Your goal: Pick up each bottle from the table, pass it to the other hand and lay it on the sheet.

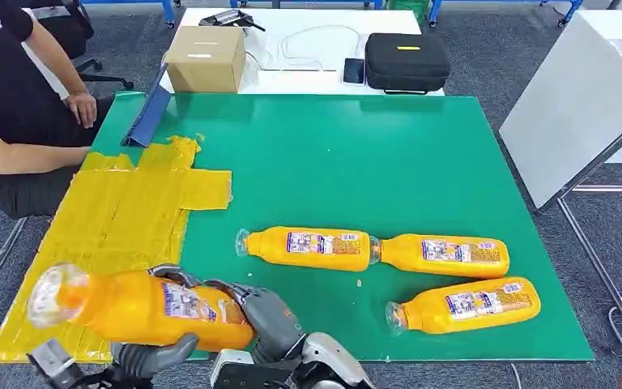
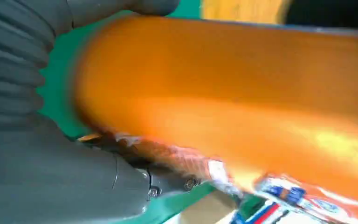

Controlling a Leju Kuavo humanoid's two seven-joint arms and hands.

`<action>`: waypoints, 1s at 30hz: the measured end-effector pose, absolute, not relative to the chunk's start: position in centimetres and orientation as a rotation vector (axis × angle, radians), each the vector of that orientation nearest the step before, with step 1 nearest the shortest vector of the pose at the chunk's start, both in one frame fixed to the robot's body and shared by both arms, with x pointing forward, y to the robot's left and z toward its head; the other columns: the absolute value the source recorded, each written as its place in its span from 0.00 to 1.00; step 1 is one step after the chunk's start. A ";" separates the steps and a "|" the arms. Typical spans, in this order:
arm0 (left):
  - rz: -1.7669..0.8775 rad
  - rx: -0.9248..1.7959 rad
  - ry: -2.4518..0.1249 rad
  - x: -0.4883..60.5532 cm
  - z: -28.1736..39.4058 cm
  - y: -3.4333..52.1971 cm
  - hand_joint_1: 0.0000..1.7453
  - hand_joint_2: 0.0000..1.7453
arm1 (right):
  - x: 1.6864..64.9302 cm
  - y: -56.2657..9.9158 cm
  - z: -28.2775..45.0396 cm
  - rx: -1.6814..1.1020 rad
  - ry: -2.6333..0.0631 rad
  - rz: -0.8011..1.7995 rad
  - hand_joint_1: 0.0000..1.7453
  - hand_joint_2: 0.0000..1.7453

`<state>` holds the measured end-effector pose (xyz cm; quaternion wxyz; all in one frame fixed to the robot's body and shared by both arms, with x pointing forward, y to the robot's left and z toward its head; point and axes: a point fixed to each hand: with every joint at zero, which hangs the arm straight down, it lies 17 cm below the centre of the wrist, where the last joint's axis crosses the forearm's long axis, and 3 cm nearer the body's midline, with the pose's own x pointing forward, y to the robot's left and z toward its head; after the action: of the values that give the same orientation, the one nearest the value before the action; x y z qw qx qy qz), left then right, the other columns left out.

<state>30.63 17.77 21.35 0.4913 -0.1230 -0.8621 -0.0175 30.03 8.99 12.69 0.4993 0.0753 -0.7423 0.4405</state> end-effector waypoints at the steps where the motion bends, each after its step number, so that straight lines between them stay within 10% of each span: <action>1: -0.087 -0.187 -2.110 31.0 21.3 18.3 1.00 1.00 | 30.6 8.4 12.7 0.147 -1.797 1.062 0.00 1.00; 18: -0.817 1.246 -1.779 36.3 18.0 25.5 1.00 1.00 | 36.4 0.4 16.2 -0.056 -1.851 0.962 0.00 1.00; 30: -1.251 1.240 -1.292 39.7 3.7 32.2 1.00 1.00 | 38.6 -1.0 16.5 -0.094 -1.837 0.995 0.00 1.00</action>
<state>39.67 32.21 3.74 0.4605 0.5039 -0.5249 -0.5084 38.63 -1.01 16.53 0.5014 -0.0391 -0.7599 0.4118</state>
